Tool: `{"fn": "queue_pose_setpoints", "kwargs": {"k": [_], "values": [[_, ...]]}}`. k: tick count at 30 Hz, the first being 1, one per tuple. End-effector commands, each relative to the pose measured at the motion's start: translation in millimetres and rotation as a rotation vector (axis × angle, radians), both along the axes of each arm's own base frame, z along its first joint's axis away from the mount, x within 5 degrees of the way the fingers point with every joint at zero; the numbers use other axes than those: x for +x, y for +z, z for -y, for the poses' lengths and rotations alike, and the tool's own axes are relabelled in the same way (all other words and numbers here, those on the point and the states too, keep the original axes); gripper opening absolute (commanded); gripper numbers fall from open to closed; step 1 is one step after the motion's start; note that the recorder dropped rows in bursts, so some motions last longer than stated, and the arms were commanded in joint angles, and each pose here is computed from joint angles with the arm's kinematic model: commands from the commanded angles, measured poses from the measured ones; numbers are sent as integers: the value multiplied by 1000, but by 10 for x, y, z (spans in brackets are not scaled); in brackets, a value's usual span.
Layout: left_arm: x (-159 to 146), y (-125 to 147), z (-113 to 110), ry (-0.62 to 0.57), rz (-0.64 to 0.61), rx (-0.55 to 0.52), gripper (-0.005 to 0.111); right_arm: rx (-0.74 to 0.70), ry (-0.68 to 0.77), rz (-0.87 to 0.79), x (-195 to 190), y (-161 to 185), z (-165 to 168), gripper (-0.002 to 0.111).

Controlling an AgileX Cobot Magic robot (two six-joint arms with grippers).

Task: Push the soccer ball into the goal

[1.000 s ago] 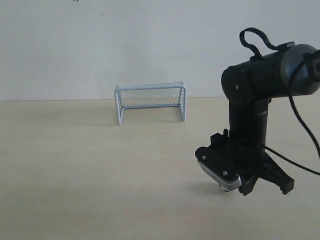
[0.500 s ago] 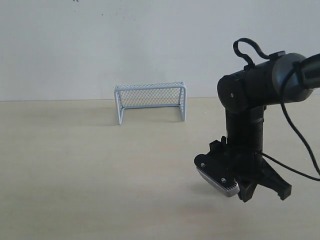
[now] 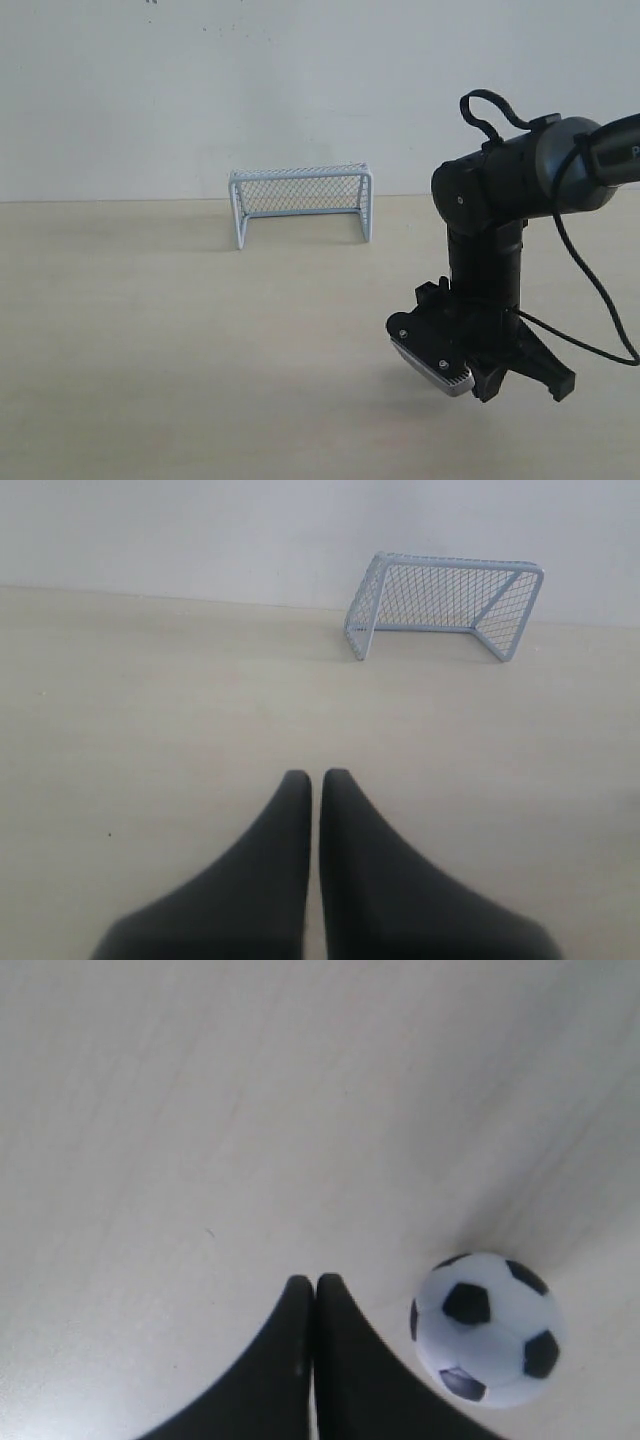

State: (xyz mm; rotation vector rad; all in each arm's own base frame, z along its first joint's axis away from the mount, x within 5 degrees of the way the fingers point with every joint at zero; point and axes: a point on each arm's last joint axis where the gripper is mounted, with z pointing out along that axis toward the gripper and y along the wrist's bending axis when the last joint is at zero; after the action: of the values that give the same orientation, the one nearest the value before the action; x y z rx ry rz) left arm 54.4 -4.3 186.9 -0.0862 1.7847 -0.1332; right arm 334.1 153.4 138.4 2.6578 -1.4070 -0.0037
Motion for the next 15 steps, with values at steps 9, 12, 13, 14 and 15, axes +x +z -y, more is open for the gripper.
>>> {"fn": "queue_pose_setpoints", "kwargs": {"k": [9, 12, 13, 14, 15], "values": [[-1, -7, -3, 3, 3, 8, 4, 292, -349, 456, 393, 146, -203, 0], [-1, -7, -3, 3, 3, 8, 4, 581, -591, 653, 545, 478, -314, 0], [-1, -7, -3, 3, 3, 8, 4, 603, -575, 680, 544, 565, -315, 0], [-1, -7, -3, 3, 3, 8, 4, 606, -554, 694, 535, 624, -310, 0], [-1, -7, -3, 3, 3, 8, 4, 604, -538, 702, 517, 685, -301, 0]]}}
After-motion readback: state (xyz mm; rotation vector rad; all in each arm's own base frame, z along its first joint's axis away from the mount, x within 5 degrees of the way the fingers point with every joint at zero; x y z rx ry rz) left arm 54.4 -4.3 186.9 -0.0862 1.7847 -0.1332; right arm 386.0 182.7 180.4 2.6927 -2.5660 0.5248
